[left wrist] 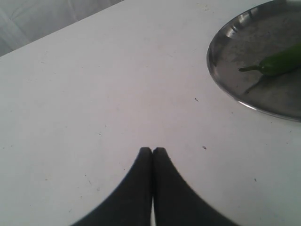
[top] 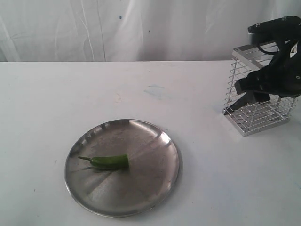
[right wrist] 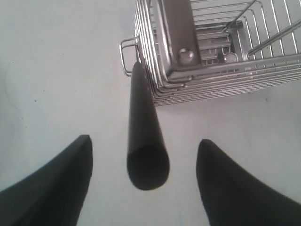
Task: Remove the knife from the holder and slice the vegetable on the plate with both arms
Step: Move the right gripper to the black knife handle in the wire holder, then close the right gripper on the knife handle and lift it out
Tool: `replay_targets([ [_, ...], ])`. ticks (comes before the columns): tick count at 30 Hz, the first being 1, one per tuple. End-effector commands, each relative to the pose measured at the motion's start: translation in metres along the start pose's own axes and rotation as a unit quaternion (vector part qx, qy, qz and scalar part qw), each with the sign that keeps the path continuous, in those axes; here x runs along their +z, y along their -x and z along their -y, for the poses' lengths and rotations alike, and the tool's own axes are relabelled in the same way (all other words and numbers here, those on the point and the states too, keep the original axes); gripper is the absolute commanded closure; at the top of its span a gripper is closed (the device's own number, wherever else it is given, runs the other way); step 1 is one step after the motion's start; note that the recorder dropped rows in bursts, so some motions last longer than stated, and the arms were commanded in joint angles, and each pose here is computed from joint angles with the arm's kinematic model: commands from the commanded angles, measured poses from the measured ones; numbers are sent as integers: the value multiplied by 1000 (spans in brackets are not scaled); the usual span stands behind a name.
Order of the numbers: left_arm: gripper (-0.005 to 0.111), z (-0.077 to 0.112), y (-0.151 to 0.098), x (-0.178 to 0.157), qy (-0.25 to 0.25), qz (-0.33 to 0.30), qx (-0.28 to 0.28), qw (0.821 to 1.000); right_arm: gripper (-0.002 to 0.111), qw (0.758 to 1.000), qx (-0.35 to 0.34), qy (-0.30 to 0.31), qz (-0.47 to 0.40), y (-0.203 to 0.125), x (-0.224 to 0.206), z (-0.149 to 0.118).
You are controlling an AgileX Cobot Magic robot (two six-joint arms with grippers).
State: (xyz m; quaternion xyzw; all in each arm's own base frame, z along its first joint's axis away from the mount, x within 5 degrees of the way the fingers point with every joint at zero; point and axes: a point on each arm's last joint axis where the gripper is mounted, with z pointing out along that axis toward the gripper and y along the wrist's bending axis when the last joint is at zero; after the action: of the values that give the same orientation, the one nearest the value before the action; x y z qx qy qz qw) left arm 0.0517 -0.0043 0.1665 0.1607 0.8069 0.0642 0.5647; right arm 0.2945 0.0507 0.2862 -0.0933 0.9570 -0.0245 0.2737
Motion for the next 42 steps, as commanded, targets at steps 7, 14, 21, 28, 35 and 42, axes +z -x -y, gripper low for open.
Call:
replay_targets([
  [7,107,0,1,0,1,4,-3,1000,48,1000,-3,1,21,6,11,-1],
  [14,107,0,1,0,1,4,-3,1000,48,999,-3,4,44,11,15,-2],
  [21,107,0,1,0,1,4,-3,1000,48,998,-2,6,56,13,15,-3],
  [28,107,0,1,0,1,4,-3,1000,48,998,-3,6,55,13,15,-3],
  [35,107,0,1,0,1,4,-3,1000,48,1000,-4,5,25,9,28,-4],
  [42,107,0,1,0,1,4,-3,1000,48,999,-3,8,47,13,28,-5],
])
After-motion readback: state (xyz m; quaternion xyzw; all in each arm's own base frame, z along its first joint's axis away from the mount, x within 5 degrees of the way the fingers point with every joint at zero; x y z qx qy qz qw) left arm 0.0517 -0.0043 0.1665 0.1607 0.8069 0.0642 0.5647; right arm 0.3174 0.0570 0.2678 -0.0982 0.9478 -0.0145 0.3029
